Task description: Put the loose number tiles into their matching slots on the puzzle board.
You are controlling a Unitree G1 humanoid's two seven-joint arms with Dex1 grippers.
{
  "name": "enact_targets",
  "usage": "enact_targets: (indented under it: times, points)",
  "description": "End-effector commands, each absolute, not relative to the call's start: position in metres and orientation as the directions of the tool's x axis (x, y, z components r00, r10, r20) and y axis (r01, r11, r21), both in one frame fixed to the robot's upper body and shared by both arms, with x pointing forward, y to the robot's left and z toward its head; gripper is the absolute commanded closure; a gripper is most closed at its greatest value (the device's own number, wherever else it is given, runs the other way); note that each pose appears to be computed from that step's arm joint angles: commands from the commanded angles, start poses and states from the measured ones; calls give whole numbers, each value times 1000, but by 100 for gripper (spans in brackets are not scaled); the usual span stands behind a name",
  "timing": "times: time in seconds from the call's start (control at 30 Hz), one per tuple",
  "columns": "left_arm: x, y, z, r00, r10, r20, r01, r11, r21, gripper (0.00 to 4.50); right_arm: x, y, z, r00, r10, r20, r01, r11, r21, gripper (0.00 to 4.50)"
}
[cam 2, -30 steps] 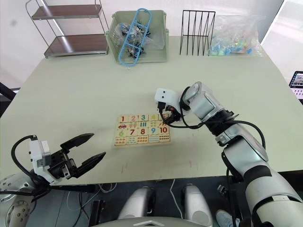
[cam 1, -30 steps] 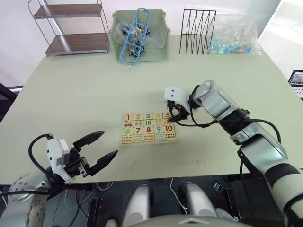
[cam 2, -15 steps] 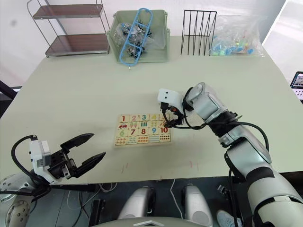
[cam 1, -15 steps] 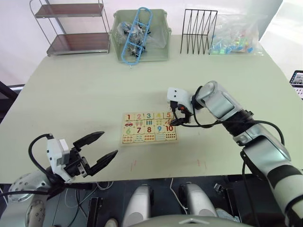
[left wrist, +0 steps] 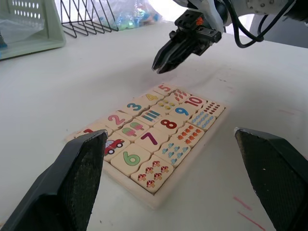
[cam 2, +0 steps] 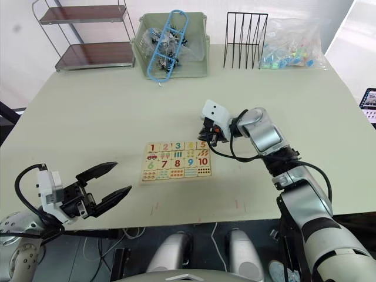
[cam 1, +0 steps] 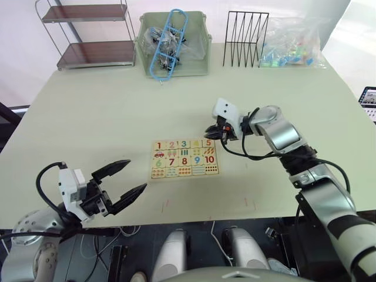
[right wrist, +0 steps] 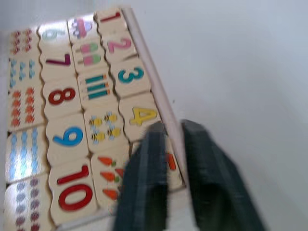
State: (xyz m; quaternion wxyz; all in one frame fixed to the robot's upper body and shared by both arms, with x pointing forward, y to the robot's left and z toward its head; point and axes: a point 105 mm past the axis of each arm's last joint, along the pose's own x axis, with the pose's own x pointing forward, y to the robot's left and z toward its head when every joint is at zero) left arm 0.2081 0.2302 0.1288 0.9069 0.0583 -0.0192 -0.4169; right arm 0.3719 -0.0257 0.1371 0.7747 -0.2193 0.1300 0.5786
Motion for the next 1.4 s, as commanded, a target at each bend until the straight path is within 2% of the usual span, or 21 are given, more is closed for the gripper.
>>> enact_targets:
  times: [0.03,0.27,0.7,0.93,1.1,1.23,1.4]
  points:
    - [207,228,132,640,-768,-23,763,631,138,0,372,-21,150,299,885,-356,-950,240,-202,445]
    - [206,225,137,635,-772,-25,766,626,145,0,368,-20,140,292,914,-281,-952,250,-176,445]
    - [212,226,146,640,-768,-37,763,628,152,0,373,-40,94,331,857,-396,-944,293,-154,445]
    - [211,227,142,656,-754,-35,750,645,146,0,374,-34,125,350,908,-229,-933,317,-169,445]
    - [213,234,144,701,-713,16,706,698,120,0,365,-42,142,367,921,-129,-919,338,-202,445]
    - [214,241,143,729,-684,22,678,726,113,0,362,-56,150,435,897,-75,-887,413,-205,445]
    - [212,262,137,798,-601,28,598,798,76,0,348,-103,154,548,837,14,-816,537,-215,445]
